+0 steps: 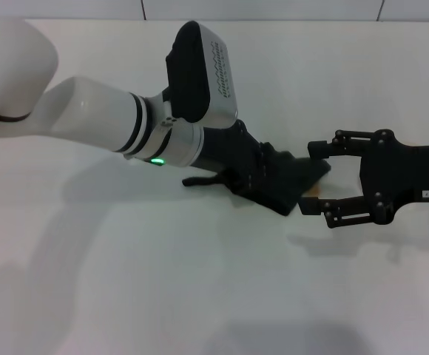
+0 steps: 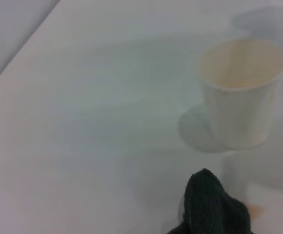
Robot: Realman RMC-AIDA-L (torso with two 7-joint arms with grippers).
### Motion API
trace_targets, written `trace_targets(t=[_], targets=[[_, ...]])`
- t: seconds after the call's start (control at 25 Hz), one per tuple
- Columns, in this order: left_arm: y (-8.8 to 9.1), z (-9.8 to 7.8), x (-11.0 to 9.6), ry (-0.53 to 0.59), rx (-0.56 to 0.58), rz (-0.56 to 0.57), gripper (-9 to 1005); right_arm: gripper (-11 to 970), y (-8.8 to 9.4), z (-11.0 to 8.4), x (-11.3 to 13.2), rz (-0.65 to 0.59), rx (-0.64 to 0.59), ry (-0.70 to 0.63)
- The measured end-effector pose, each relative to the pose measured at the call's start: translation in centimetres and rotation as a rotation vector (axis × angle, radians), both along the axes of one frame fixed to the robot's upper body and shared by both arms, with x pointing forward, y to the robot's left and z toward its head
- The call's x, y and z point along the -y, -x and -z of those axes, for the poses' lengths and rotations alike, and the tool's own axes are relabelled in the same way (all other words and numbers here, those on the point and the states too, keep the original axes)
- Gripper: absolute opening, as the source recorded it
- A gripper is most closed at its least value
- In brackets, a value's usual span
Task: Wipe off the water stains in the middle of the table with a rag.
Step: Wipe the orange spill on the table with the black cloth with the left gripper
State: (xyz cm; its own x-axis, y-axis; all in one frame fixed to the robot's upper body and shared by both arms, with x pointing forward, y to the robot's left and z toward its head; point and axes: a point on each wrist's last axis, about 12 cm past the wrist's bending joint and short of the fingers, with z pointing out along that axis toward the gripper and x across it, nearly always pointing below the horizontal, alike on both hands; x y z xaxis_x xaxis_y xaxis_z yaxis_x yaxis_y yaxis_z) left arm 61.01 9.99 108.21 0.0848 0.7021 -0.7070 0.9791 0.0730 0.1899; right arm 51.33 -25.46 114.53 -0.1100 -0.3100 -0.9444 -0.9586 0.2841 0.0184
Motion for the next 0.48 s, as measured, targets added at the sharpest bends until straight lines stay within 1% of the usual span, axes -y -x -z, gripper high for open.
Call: trace_targets(t=[0.48], targets=[[-1.6, -0.3, -0.4, -0.058, 0.099, -0.051, 38, 836, -0.1, 0.0, 0.1, 0.012, 0.002, 0.000]])
